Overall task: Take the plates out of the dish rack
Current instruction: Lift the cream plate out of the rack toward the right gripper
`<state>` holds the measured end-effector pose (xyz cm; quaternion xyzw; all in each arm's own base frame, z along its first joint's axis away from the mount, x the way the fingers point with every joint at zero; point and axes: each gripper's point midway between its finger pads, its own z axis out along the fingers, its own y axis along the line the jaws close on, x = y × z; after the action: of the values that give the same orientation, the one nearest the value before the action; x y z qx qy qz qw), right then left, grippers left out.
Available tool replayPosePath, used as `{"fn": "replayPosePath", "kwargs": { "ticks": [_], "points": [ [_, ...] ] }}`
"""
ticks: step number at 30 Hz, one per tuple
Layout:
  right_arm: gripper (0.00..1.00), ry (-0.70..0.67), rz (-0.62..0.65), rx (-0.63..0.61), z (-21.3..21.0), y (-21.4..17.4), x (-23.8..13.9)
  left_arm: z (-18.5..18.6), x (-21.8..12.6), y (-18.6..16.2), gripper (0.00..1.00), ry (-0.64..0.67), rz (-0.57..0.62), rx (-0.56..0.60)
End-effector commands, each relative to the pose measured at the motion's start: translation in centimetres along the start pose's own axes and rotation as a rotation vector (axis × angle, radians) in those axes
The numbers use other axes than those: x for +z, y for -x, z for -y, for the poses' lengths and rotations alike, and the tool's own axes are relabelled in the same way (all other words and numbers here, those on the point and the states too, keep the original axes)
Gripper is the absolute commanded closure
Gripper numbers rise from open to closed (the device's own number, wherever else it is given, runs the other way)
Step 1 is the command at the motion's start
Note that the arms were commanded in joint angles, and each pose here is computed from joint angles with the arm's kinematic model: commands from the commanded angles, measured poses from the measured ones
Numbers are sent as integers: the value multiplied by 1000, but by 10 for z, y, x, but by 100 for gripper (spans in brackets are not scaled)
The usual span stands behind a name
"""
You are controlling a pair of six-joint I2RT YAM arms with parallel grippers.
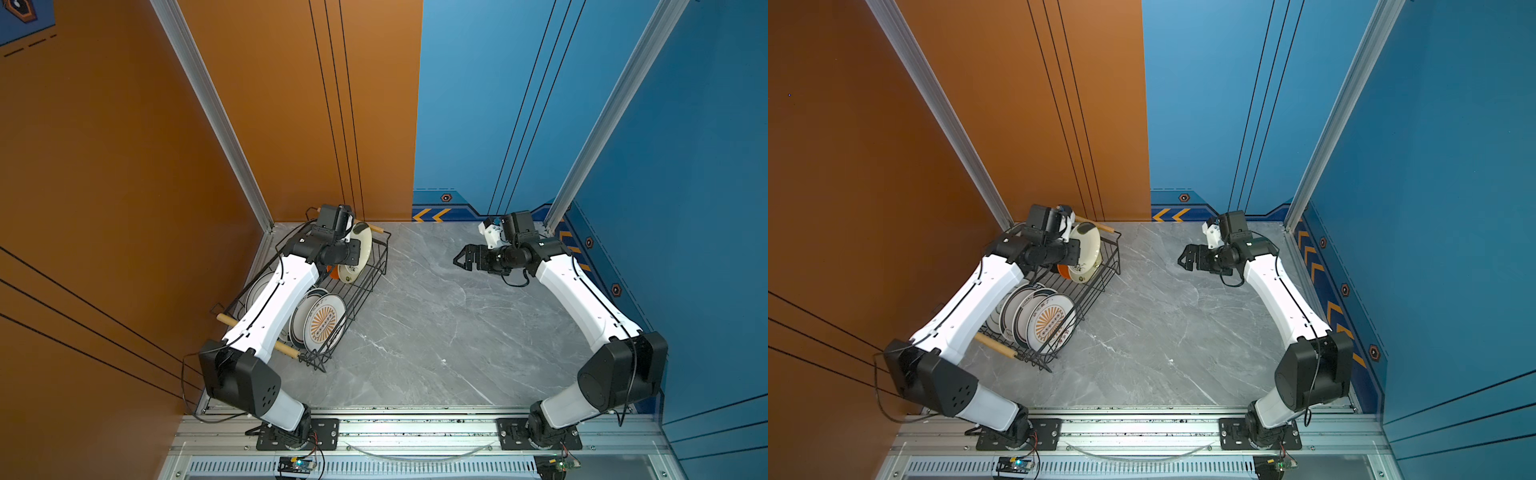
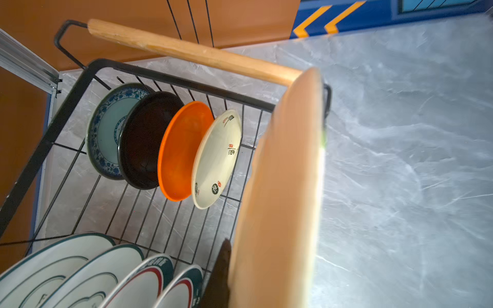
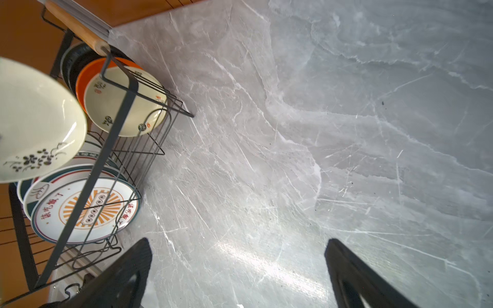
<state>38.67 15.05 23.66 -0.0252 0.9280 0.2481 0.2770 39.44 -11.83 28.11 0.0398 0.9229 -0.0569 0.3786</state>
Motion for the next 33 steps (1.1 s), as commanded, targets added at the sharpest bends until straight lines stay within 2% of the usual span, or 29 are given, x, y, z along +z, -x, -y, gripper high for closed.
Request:
{"fn": "replayPosePath", "kwargs": {
  "ticks": [1,7,14,23,31,33],
  "points": [
    [0,66,103,51,-13,17,-10,15,-26,-4,99,-76,19,-202],
    [0,258,216,119,-40,28,-18,71,-53,-10,100,-221,56,-300],
    [0,376,255,170,-56,2,-28,122,-62,-40,99,-338,80,-360],
    [1,373,278,261,-50,-47,-46,150,-67,-79,99,-445,54,-371],
    [10,442,288,280,-62,-65,-53,168,-70,-87,99,-556,77,-436],
    [16,483,273,292,-67,-67,-48,171,-63,-97,99,-554,67,-432]
  ]
}}
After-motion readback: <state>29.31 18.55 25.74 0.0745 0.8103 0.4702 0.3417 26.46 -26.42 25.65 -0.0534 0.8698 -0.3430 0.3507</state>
